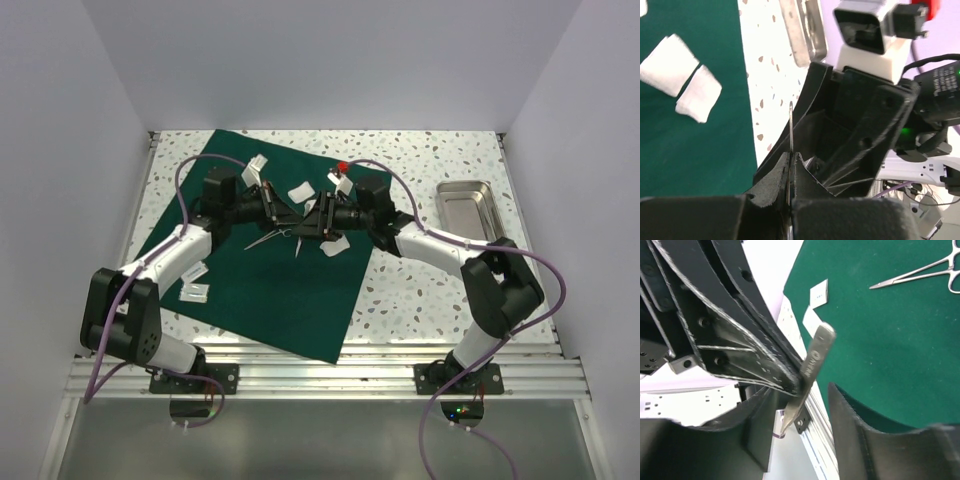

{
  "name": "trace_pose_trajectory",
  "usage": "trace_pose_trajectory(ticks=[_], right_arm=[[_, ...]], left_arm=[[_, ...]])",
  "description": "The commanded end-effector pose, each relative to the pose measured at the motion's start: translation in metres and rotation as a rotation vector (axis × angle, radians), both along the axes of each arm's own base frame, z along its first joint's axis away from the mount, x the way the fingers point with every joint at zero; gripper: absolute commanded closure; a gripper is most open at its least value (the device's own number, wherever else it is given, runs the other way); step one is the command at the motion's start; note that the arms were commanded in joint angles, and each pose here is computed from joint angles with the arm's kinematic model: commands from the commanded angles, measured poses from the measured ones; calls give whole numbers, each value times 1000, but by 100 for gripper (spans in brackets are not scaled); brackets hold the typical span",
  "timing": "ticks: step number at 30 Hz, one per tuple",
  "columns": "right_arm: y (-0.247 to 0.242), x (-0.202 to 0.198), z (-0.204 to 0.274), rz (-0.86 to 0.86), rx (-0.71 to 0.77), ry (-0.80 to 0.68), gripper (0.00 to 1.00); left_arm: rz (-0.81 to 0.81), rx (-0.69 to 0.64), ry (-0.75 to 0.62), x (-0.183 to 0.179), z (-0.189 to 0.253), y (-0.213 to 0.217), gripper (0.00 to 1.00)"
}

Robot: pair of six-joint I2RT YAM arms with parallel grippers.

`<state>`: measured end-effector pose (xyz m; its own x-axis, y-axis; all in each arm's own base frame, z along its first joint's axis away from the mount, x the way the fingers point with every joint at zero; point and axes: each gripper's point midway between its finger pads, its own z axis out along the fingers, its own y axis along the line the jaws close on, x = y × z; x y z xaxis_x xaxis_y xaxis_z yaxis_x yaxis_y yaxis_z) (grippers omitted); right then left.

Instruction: Prepare the surgical pack

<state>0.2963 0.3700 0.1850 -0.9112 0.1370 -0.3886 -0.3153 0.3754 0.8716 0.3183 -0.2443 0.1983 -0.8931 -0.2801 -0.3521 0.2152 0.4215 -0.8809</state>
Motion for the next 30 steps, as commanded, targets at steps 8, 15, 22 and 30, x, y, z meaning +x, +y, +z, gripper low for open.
trace_pose_trajectory(ticks=[8, 15, 22, 30], right_arm=[[-12, 1, -16, -17, -148, 6, 100], [-177, 50, -72, -324, -953, -64, 100], [-377, 112, -34, -518, -1643, -189, 100], [-466, 134, -89, -466, -1770, 33, 100]], left_arm=[[1, 84, -81, 15, 16, 5, 69], [135, 448, -163, 58, -11, 48, 35], [155, 756, -169, 54, -63, 81, 34], [100, 924, -182, 54, -104, 77, 36]])
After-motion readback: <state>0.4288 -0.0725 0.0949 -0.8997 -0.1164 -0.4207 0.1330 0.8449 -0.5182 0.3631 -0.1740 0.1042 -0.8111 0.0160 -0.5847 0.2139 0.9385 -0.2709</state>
